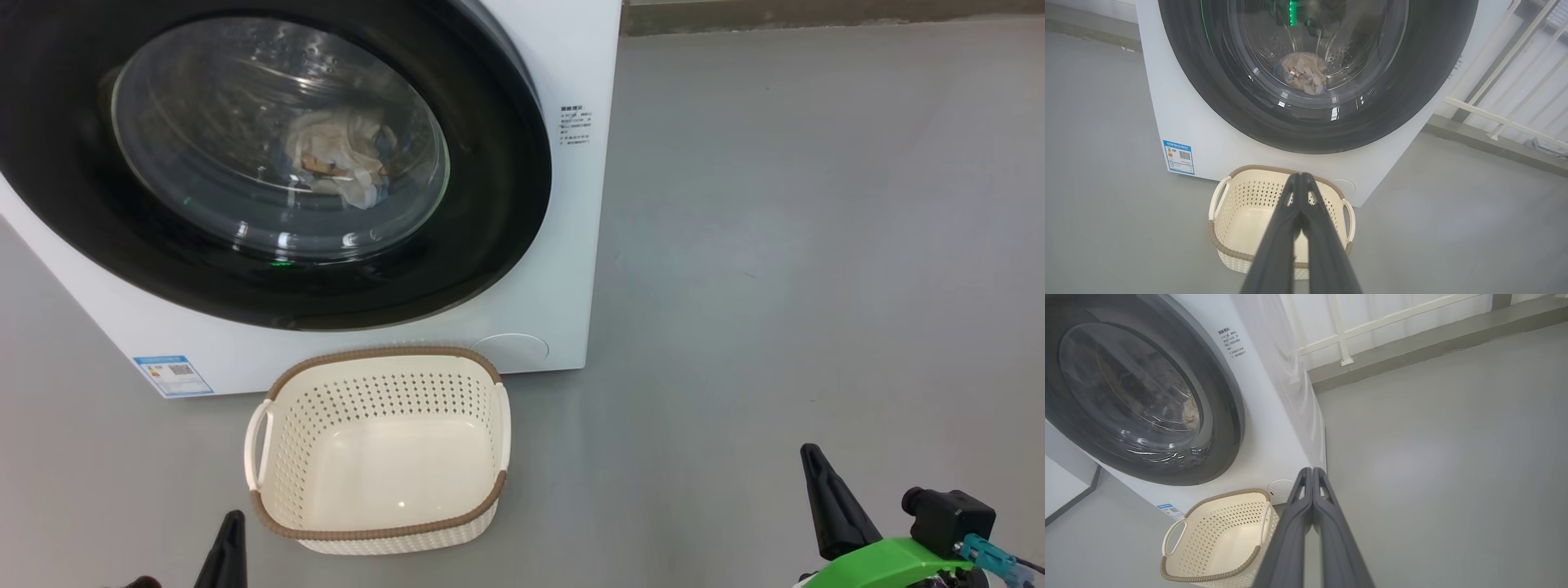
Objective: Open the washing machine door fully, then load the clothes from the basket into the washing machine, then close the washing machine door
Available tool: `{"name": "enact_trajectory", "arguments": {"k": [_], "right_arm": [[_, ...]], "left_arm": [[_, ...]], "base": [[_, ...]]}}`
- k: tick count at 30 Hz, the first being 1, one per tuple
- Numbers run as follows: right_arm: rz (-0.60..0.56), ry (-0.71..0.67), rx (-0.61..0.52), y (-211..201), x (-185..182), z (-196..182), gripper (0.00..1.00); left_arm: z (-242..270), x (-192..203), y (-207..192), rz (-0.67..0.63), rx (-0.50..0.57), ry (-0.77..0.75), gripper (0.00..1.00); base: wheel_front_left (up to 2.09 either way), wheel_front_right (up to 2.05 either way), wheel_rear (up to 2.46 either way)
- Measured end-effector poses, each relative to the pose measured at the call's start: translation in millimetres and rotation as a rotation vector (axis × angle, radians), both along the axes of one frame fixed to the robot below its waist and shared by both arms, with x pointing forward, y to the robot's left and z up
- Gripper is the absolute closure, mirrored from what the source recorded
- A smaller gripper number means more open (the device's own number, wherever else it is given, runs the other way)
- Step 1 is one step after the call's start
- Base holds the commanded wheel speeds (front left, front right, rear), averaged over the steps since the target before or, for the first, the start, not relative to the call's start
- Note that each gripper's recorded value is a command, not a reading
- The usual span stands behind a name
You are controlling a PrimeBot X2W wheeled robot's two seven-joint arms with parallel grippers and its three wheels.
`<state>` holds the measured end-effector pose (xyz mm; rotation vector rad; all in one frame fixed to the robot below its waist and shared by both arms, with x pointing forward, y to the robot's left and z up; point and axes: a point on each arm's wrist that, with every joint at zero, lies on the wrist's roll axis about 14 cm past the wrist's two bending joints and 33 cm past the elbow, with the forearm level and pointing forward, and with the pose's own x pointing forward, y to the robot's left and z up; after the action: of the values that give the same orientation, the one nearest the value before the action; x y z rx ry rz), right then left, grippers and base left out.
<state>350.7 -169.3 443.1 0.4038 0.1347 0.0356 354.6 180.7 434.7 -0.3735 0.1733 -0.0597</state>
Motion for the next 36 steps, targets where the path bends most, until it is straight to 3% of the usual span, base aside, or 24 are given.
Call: {"name": "enact_trajectory", "arguments": {"k": [36], "right_arm": [[-0.12,0.046,0.345,-18,5,2,1.0]], "left_arm": [[3,3,9,0.127,-0.344,0.052,1.0]], "base": [[0.0,0.0,0.0]]}}
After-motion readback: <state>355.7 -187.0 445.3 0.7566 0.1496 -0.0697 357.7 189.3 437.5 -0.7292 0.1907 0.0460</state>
